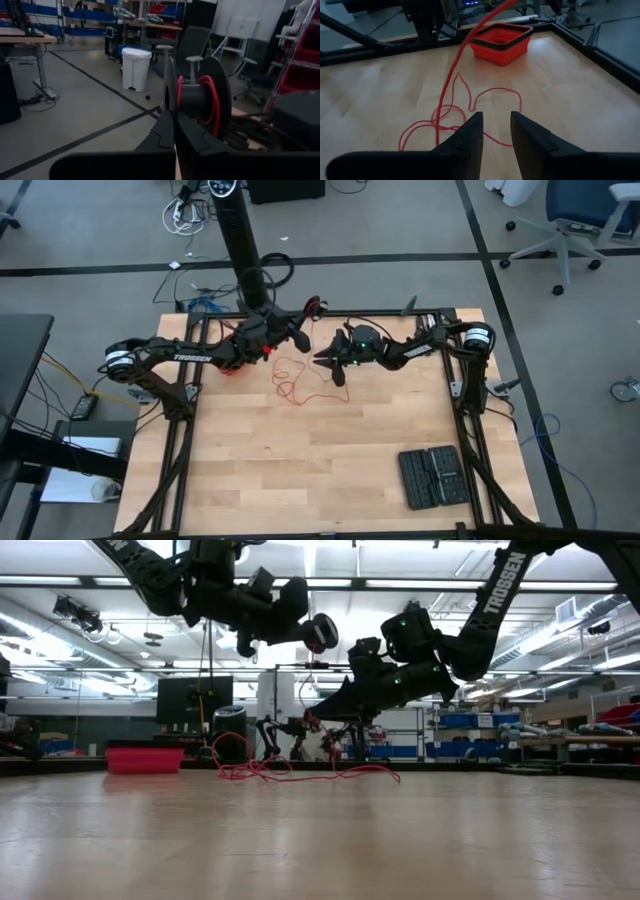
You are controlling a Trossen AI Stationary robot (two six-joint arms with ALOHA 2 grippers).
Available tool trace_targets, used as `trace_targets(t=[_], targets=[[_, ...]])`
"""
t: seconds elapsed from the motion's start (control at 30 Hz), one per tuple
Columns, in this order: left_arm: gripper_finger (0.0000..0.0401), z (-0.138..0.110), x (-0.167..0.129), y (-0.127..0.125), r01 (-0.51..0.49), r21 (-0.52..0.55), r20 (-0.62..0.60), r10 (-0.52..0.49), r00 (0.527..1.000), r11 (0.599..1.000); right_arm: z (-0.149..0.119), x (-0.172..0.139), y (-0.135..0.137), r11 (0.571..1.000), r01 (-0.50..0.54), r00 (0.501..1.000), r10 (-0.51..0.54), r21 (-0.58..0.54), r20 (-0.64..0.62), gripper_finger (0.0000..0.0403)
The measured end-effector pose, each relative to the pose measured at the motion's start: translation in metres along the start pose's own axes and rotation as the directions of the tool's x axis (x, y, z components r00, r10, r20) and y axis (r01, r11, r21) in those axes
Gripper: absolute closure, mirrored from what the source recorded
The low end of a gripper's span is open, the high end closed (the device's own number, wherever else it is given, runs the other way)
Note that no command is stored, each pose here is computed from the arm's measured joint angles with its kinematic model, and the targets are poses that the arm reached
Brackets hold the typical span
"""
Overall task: Coil cords
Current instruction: Coil the wire to the spool
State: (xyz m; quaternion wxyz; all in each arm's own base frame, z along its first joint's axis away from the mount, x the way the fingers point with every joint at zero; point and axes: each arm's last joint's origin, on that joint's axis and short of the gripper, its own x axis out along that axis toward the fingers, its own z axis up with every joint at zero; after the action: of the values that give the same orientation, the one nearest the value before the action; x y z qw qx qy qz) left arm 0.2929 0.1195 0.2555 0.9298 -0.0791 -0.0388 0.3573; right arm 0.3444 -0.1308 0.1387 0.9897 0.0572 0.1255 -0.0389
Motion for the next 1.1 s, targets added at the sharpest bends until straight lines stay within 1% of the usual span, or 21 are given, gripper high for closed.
trace_targets(t=[0.07, 0.17, 0.27, 0.43, 0.6, 0.9, 1.1], targets=[[0.0401, 0.002, 0.0, 0.0, 0.004, -0.008, 0.02, -0.003, 1.0, 1.0, 0.002, 0.0, 0.0, 1.0, -0.013, 1.0, 0.012, 0.024, 0.023, 0.0301], [0.0401, 0.005, 0.0, -0.001, 0.008, -0.018, 0.045, -0.007, 0.999, 1.0, 0.008, -0.001, -0.002, 0.995, -0.032, 0.997, 0.025, 0.094, 0.075, 0.03], [0.0401, 0.005, 0.0, 0.0, 0.007, -0.02, 0.051, -0.006, 0.999, 1.0, 0.009, -0.001, -0.002, 0.992, -0.026, 0.997, 0.017, 0.123, 0.079, 0.0301], [0.0401, 0.006, 0.001, 0.001, 0.006, -0.024, 0.053, -0.004, 0.999, 1.0, 0.019, 0.003, -0.003, 0.997, -0.034, 0.995, 0.026, 0.076, 0.101, 0.03], [0.0401, 0.008, 0.0, 0.0, 0.037, -0.047, 0.074, -0.034, 0.997, 0.998, 0.03, 0.007, -0.007, 0.998, -0.042, 0.992, 0.036, 0.044, 0.119, 0.0298], [0.0401, 0.012, 0.0, -0.001, 0.069, -0.065, 0.11, -0.062, 0.992, 0.995, 0.028, 0.006, -0.012, 1.0, -0.024, 0.995, 0.025, -0.019, 0.093, 0.03], [0.0401, 0.012, 0.0, -0.001, 0.072, -0.065, 0.11, -0.065, 0.992, 0.995, 0.026, 0.006, -0.01, 0.998, -0.058, 0.996, 0.06, -0.034, 0.073, 0.0308]])
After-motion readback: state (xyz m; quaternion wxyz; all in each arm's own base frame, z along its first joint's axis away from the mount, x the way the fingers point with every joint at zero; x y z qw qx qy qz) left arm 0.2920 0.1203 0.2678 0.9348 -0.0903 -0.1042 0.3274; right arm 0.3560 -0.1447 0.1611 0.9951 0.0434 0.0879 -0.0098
